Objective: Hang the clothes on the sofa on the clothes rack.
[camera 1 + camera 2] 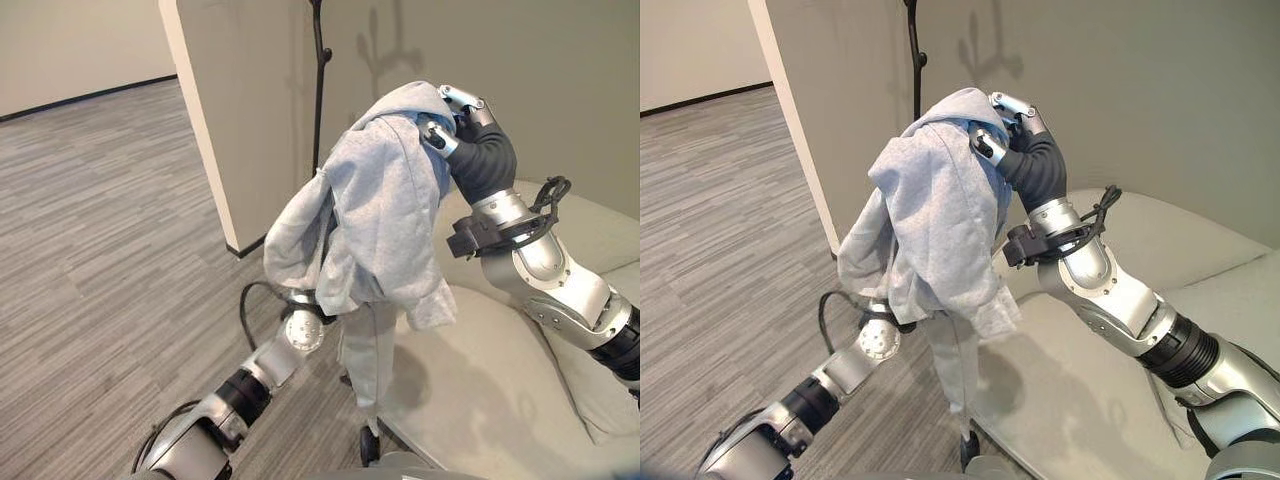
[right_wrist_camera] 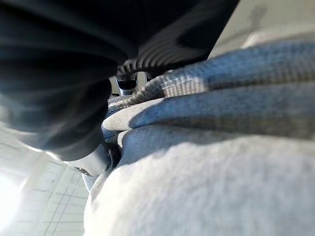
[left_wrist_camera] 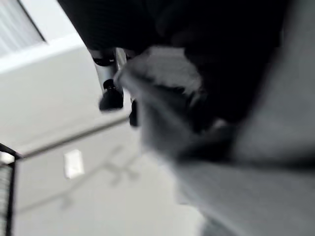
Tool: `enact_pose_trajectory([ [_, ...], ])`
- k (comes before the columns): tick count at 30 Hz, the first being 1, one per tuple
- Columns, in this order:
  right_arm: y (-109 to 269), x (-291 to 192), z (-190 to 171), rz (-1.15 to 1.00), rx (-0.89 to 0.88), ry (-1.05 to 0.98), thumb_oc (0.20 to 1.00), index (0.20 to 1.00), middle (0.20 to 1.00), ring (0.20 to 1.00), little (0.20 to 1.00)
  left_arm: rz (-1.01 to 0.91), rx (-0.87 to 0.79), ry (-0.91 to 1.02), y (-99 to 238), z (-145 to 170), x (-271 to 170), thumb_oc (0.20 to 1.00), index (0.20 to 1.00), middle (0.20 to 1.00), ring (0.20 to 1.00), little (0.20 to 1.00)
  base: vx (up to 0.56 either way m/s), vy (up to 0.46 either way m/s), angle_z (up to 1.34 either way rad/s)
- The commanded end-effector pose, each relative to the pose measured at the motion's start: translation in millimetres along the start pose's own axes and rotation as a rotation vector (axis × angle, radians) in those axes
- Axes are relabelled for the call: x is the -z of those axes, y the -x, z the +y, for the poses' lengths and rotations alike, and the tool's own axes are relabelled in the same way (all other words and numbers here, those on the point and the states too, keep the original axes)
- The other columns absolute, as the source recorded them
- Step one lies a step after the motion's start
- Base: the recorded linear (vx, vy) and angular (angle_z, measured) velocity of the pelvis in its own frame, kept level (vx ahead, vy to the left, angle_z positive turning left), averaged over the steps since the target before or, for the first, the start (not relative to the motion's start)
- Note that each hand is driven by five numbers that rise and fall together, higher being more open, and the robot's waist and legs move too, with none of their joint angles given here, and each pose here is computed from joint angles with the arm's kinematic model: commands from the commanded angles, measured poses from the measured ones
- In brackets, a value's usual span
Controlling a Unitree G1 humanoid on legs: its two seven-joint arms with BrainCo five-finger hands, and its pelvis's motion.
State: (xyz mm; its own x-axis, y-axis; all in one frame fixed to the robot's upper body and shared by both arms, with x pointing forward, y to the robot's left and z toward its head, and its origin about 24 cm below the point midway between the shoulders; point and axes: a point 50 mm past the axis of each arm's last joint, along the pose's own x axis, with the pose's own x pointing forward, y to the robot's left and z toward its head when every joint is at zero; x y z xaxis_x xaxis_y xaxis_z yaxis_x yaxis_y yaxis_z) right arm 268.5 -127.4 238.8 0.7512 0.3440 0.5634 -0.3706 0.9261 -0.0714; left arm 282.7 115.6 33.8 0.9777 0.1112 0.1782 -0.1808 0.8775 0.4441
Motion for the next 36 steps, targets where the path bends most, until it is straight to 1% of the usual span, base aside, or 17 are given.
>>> enact_pose_trajectory([
  [1, -4.3, -26.9, -10.5, -0.17, 0.063, 0.042, 0.2, 0.2, 0.2, 0.2, 0.2, -0.08, -0.114, 0.054, 0.9, 23.1, -10.8, 0.2, 0.2, 0.2, 0.2, 0.2, -0.05, 0.077, 0.0],
  [7, 14.0, -16.5, -11.8, -0.152, 0.071, 0.111, 0.2, 0.2, 0.2, 0.2, 0.2, -0.127, -0.256, -0.065, 3.8, 69.4, -2.0, 0.2, 0.2, 0.2, 0.2, 0.2, -0.13, 0.086, 0.1],
  [9, 20.6, -15.8, -9.9, -0.155, 0.059, 0.144, 0.2, 0.2, 0.2, 0.2, 0.2, -0.149, -0.295, -0.125, 5.6, 83.2, 0.0, 0.2, 0.2, 0.2, 0.2, 0.2, -0.23, 0.227, 0.27],
  [11, 24.4, -16.9, -6.3, -0.16, 0.018, 0.174, 0.2, 0.2, 0.2, 0.2, 0.2, -0.14, -0.324, -0.141, 9.7, 94.4, 4.4, 0.2, 0.2, 0.2, 0.2, 0.2, -0.23, 0.181, 0.28],
  [15, 33.3, -17.5, -6.5, -0.143, -0.045, 0.236, 0.2, 0.2, 0.2, 0.2, 0.2, -0.133, -0.319, -0.162, 21.3, 106.7, 10.0, 0.2, 0.2, 0.2, 0.2, 0.2, -0.15, 0.084, 0.08],
  [19, 34.8, -14.1, -2.1, -0.157, -0.036, 0.229, 0.2, 0.2, 0.2, 0.2, 0.2, -0.101, -0.351, -0.233, 35.6, 129.9, 19.2, 0.2, 0.2, 0.2, 0.2, 0.2, -0.07, -0.064, 0.07],
  [21, 37.7, -14.3, 2.8, -0.189, -0.025, 0.238, 0.2, 0.2, 0.2, 0.2, 0.2, -0.065, -0.381, -0.186, 44.1, 138.4, 24.6, 0.2, 0.2, 0.2, 0.2, 0.2, -0.06, -0.103, -0.08],
  [25, 43.0, -16.0, -2.3, -0.206, 0.019, 0.288, 0.2, 0.2, 0.2, 0.2, 0.2, -0.106, -0.348, -0.183, 44.7, 134.4, 19.4, 0.2, 0.2, 0.2, 0.2, 0.2, -0.1, 0.027, -0.05],
  [26, 47.3, -14.1, -6.5, -0.204, 0.066, 0.353, 0.2, 0.2, 0.2, 0.2, 0.2, -0.118, -0.349, -0.142, 41.7, 130.9, 16.4, 0.2, 0.2, 0.2, 0.2, 0.2, -0.13, 0.077, 0.33],
  [27, 47.7, -14.3, -6.5, -0.204, 0.068, 0.355, 0.2, 0.2, 0.2, 0.2, 0.2, -0.119, -0.348, -0.142, 41.4, 130.7, 16.3, 0.2, 0.2, 0.2, 0.2, 0.2, -0.2, 0.179, 0.57],
  [28, 53.4, -10.0, -6.2, -0.191, 0.103, 0.372, 0.2, 0.2, 0.2, 0.2, 0.2, -0.095, -0.343, -0.093, 43.2, 126.3, 18.3, 0.2, 0.2, 0.2, 0.2, 0.2, -0.08, 0.165, 0.57],
  [30, 58.6, -7.5, -4.5, -0.188, 0.133, 0.355, 0.2, 0.2, 0.2, 0.2, 0.2, -0.082, -0.365, -0.062, 42.3, 123.5, 18.9, 0.2, 0.2, 0.2, 0.2, 0.2, -0.02, 0.264, 0.4],
  [33, 62.9, -5.2, -4.3, -0.174, 0.159, 0.348, 0.2, 0.2, 0.2, 0.2, 0.2, -0.082, -0.355, -0.041, 38.4, 117.2, 17.4, 0.2, 0.2, 0.2, 0.2, 0.2, 0.06, 0.284, 0.1],
  [34, 63.9, -3.2, -3.5, -0.178, 0.187, 0.348, 0.2, 0.2, 0.2, 0.2, 0.2, -0.101, -0.319, -0.028, 33.1, 107.1, 13.0, 0.2, 0.2, 0.2, 0.2, 0.2, 0.09, 0.431, 0.04],
  [36, 65.4, 0.8, -5.3, -0.167, 0.236, 0.339, 0.2, 0.2, 0.2, 0.2, 0.2, -0.128, -0.298, -0.004, 26.2, 97.4, 7.0, 0.2, 0.2, 0.2, 0.2, 0.2, 0.1, 0.44, 0.03],
])
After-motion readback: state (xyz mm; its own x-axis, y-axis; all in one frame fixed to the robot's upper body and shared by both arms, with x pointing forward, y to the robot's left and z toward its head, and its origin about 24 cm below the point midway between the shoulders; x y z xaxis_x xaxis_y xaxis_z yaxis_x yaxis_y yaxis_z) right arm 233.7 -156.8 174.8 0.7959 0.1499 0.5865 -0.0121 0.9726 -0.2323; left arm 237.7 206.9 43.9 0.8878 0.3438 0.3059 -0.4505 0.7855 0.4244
